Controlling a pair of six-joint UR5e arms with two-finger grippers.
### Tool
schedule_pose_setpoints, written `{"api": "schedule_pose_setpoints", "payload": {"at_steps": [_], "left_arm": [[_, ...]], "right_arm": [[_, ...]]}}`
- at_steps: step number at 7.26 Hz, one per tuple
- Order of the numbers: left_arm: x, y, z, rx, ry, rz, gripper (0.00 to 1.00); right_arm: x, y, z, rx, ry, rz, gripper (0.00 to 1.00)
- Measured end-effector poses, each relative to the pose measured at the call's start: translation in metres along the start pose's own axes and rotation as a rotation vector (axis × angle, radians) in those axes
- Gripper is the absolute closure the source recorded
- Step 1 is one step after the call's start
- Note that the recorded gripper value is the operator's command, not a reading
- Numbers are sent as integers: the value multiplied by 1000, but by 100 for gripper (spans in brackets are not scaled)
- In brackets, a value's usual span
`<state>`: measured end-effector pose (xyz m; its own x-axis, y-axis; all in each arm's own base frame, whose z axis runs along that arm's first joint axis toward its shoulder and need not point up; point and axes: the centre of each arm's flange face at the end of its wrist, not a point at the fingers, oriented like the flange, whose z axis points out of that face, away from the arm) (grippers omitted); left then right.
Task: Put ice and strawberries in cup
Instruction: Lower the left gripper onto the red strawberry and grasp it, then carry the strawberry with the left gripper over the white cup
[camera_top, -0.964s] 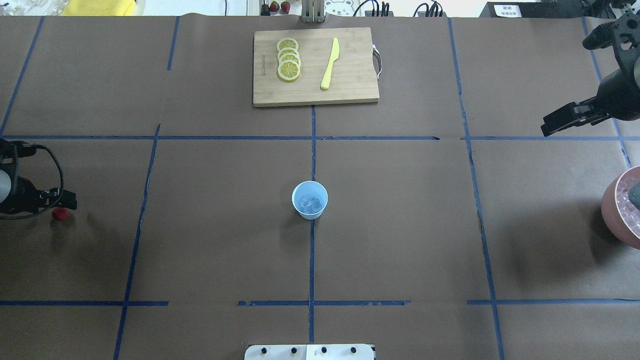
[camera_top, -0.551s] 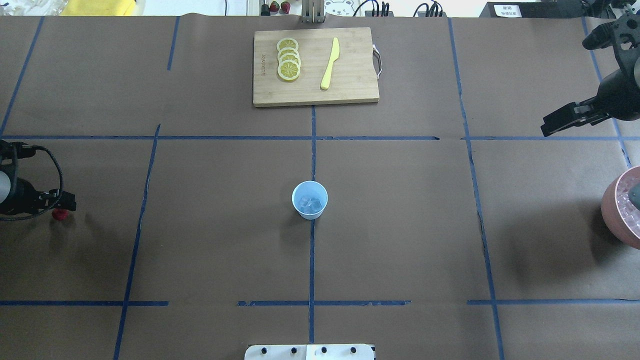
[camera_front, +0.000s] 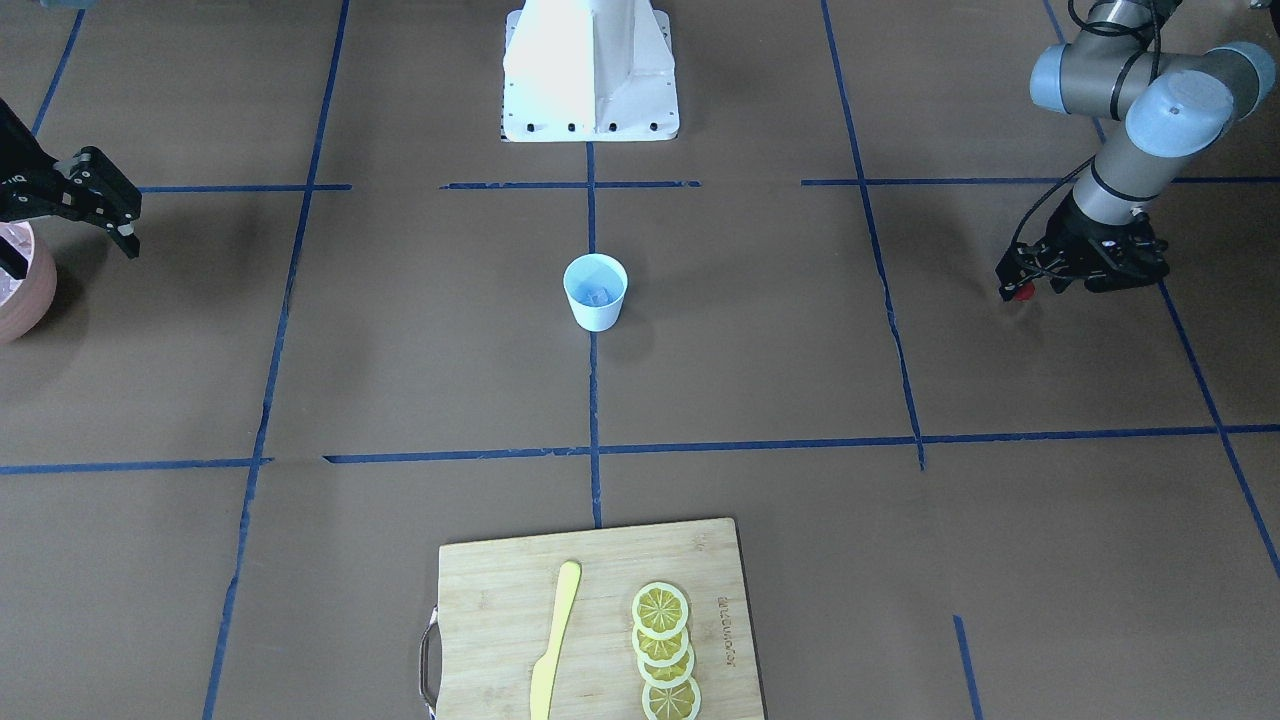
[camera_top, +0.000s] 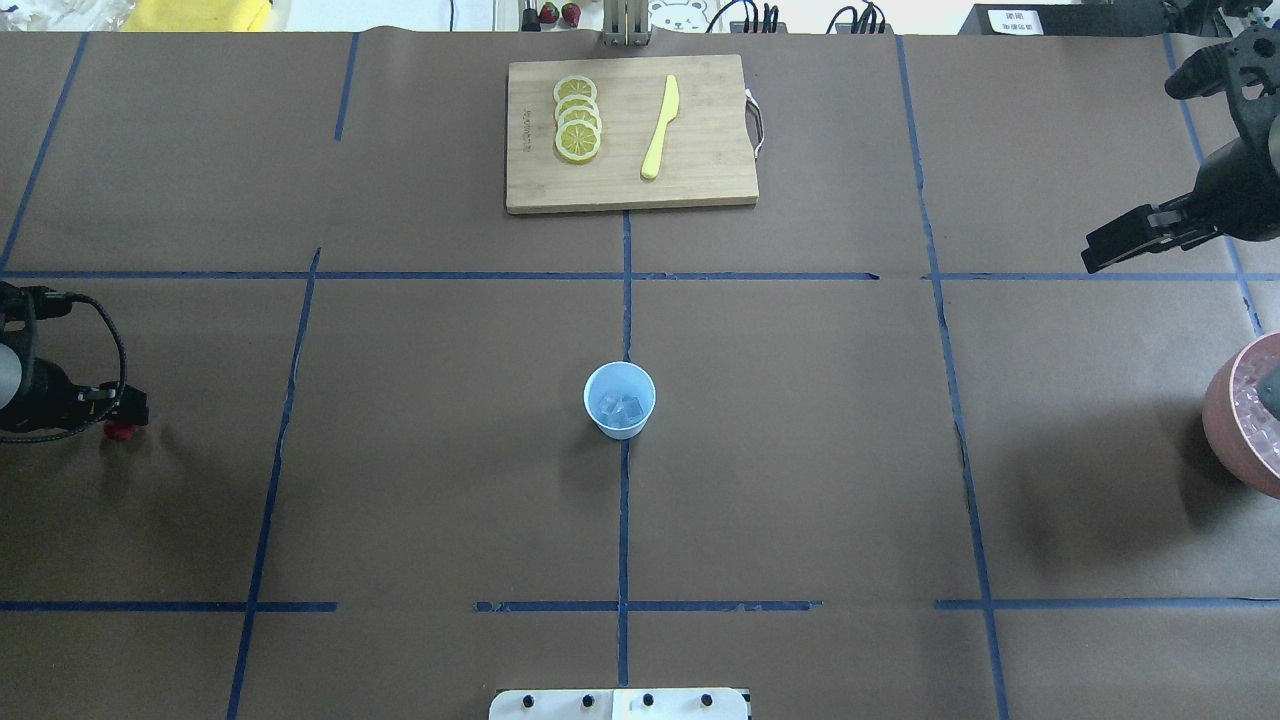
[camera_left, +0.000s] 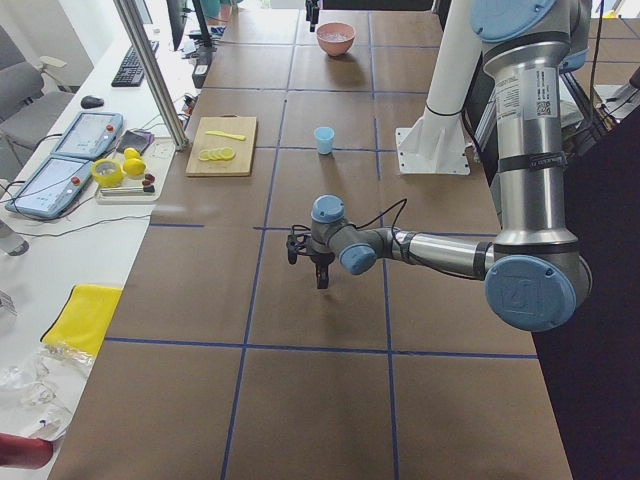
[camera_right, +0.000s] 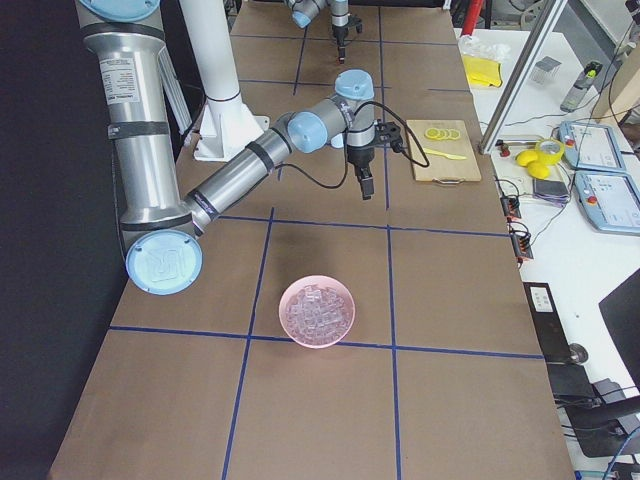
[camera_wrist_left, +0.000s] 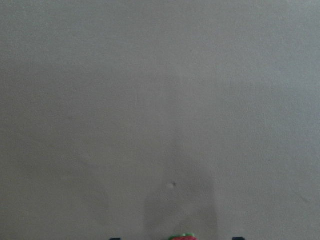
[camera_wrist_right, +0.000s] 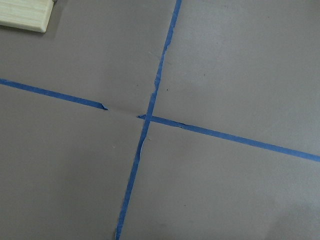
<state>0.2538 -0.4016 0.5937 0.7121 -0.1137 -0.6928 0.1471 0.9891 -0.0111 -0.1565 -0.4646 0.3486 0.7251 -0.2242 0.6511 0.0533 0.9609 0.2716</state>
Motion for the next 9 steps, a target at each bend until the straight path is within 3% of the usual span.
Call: {"api": "schedule_pose_setpoints", "payload": {"at_steps": [1, 3, 5, 9], "left_arm": [[0, 0, 0, 0, 1, 1, 85], [2, 0, -2, 1, 5, 4, 100], [13, 1, -16, -8, 30, 11, 100], [101, -13, -125, -72, 33, -49, 100]], "right_arm": [[0, 0, 0, 0, 0, 1, 1], [0, 0, -1, 1, -1, 2, 1], [-1, 0, -2, 4, -3, 3, 1], [33, 6, -12, -2, -10, 15, 1]]}}
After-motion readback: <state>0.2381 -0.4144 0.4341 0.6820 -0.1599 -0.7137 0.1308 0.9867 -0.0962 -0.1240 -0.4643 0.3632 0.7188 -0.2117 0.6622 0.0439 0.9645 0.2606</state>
